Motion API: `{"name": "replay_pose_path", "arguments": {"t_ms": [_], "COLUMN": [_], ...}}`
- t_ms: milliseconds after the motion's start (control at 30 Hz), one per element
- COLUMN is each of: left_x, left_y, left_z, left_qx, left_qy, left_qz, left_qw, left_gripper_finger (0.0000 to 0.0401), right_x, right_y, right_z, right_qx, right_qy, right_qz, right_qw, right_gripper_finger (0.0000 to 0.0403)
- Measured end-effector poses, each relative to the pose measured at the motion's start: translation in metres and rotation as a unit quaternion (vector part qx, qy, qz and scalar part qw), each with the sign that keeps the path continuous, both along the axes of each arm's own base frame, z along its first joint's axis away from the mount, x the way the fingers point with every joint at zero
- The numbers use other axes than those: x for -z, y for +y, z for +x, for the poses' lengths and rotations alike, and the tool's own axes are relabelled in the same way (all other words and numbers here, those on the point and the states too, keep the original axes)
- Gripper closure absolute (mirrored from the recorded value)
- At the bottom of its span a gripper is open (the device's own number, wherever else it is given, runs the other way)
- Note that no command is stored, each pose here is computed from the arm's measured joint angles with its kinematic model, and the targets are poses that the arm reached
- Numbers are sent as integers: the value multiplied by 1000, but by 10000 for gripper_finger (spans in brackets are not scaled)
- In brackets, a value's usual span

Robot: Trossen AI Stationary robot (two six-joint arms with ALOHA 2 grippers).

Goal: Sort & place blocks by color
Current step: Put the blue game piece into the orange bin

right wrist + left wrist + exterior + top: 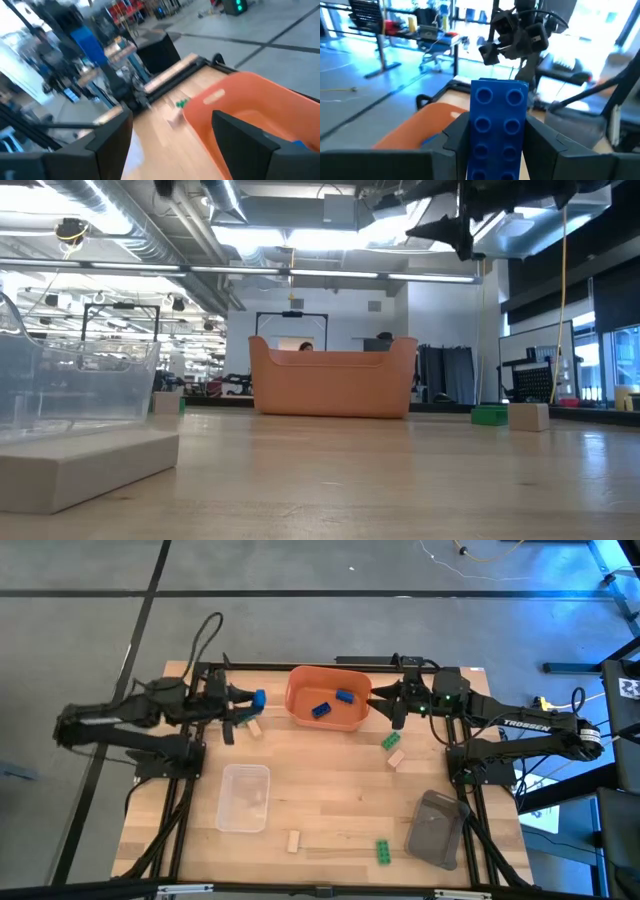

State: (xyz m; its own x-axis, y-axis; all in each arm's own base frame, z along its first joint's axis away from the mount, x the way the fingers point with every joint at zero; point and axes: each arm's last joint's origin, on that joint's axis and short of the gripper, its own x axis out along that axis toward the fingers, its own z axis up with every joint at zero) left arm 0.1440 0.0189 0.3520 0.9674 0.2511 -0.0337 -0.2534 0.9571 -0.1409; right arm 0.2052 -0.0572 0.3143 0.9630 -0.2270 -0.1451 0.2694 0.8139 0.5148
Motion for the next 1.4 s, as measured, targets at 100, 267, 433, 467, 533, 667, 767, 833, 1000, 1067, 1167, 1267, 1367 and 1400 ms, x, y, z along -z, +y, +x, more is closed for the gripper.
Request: {"name": "replay_pose_path", "arguments": {"t_ms": [100,267,433,467,533,667,767,833,1000,1067,1167,1267,1367,1400], "left_x": [27,64,72,72,73,68,64,63,66,72,78,74,68,65], "left_y": [12,28,36,36,38,40,40,39,32,28,22,18,17,17], "left_z": [6,22,37,39,44,50,50,51,64,74,95,118,143,149], "left_qx": [18,41,43,44,43,42,35,23,22,25,34,50,70,77], "left_qy": [-52,-103,-136,-139,-135,-138,-146,-151,-168,-160,-138,-125,-117,-117], "left_qz": [-38,-104,-122,-123,-126,-126,-135,-136,-139,-146,-155,-148,-129,-125], "left_qw": [998,988,982,982,982,982,979,979,976,976,978,980,982,982], "left_gripper_finger": [273,273,273,273,273,273,273,273,273,273,273,273,273,273], "right_x": [-5,-10,-10,-10,-10,-10,-8,-8,12,23,39,47,52,53], "right_y": [0,2,6,6,7,7,7,7,7,9,15,22,28,30], "right_z": [1,2,3,4,4,4,4,4,25,38,60,78,89,92], "right_qx": [0,-8,-23,-25,-26,-27,-31,-28,-45,-75,-115,-137,-151,-154], "right_qy": [-26,-45,-31,-30,-29,-29,-24,-27,10,26,27,-6,-32,-38], "right_qz": [-4,-43,-103,-109,-114,-112,-109,-83,-34,-29,-20,-30,-39,-41], "right_qw": [1000,998,994,993,993,993,993,996,998,996,993,990,987,987], "right_gripper_finger": [131,131,131,131,131,131,131,131,130,131,131,131,130,131]}}
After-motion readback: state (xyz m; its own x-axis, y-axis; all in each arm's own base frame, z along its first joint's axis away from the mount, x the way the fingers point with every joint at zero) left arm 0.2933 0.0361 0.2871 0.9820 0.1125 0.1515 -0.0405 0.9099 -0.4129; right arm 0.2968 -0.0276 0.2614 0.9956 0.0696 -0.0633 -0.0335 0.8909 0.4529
